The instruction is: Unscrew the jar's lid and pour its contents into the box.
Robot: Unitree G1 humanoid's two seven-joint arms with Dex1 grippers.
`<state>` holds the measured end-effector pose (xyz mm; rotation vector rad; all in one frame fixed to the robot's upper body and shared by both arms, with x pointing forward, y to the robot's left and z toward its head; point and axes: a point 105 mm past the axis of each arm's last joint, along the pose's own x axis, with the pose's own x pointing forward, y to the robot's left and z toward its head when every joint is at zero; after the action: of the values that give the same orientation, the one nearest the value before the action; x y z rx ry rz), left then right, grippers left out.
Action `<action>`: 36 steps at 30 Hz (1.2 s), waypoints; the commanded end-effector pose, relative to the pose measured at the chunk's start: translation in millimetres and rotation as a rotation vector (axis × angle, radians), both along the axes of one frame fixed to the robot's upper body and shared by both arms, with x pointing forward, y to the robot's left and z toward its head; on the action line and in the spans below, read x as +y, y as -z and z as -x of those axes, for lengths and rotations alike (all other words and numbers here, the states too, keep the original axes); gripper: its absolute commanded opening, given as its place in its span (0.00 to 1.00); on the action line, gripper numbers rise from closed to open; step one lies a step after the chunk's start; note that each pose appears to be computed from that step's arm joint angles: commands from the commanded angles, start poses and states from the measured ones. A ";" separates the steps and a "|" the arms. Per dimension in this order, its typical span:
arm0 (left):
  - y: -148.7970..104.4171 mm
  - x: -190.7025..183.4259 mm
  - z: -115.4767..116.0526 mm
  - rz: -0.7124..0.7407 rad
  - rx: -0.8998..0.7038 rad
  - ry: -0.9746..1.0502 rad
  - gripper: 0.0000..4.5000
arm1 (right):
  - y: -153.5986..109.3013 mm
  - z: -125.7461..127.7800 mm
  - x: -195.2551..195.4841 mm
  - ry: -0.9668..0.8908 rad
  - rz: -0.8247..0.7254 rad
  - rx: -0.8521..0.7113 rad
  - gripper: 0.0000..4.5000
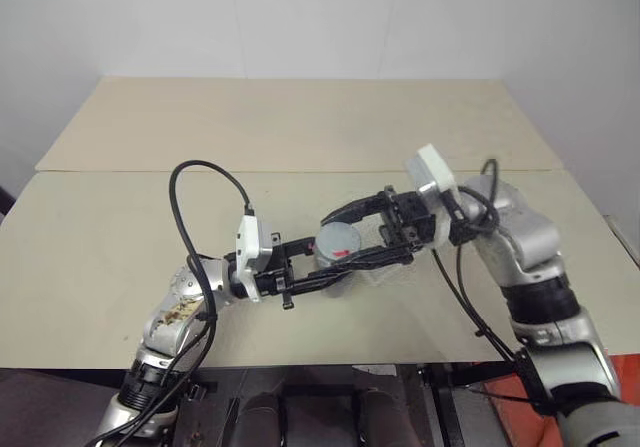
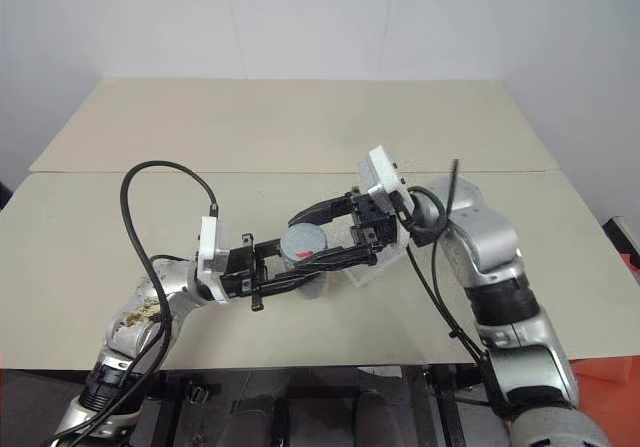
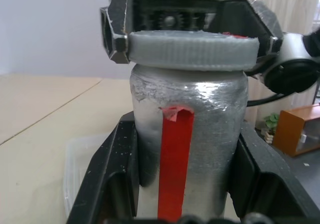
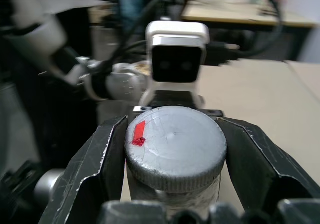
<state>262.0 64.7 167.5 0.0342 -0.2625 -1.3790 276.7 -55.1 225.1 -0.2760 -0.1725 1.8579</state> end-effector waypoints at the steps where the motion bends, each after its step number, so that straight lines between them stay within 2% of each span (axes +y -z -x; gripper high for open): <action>1: -17.1 0.0 -1.7 0.051 -0.060 -0.018 0.43 | 4.5 6.7 3.0 -0.112 0.037 -0.086 0.62; 4: -13.8 -0.2 -2.5 0.045 -0.065 -0.046 0.43 | 2.5 1.2 0.1 -0.071 0.020 -0.117 0.62; 5: -13.0 -0.2 -2.7 0.048 -0.064 -0.054 0.43 | 1.7 -0.7 -0.9 -0.054 0.016 -0.119 0.78; 8: -9.4 1.8 -6.7 0.055 -0.059 -0.090 0.43 | -9.3 -1.2 -9.3 0.001 -0.036 -0.123 0.97; 9: -7.2 3.6 -9.7 0.053 -0.057 -0.116 0.43 | -14.9 0.1 -13.7 0.026 -0.062 -0.133 0.99; 14: 0.4 14.0 -22.7 0.042 -0.066 -0.233 0.43 | -36.6 4.4 -27.3 0.231 -0.141 -0.238 0.99; 17: 2.4 14.6 -37.1 0.036 -0.103 -0.325 0.43 | -47.1 8.0 -22.5 0.404 -0.233 -0.234 0.99; 22: 0.3 11.3 -55.9 0.069 -0.144 -0.453 0.43 | -28.6 3.7 3.0 0.727 -0.270 -0.260 0.99; 25: -3.1 9.8 -62.5 0.092 -0.164 -0.504 0.43 | -16.9 2.2 18.2 0.873 -0.335 -0.184 0.99; 29: -5.3 9.7 -64.8 0.103 -0.176 -0.521 0.43 | -15.5 -6.3 24.2 1.031 -0.401 -0.167 0.99; 33: -6.1 9.2 -63.7 0.099 -0.187 -0.515 0.43 | -16.0 -14.5 22.0 1.124 -0.409 -0.223 0.99; 36: -7.1 10.8 -64.0 0.102 -0.189 -0.521 0.43 | -11.4 -18.2 23.3 1.135 -0.394 -0.197 0.99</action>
<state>327.0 75.2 160.2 0.1260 -0.3821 -0.8507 298.7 -32.5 223.9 -0.2080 -0.3527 0.6554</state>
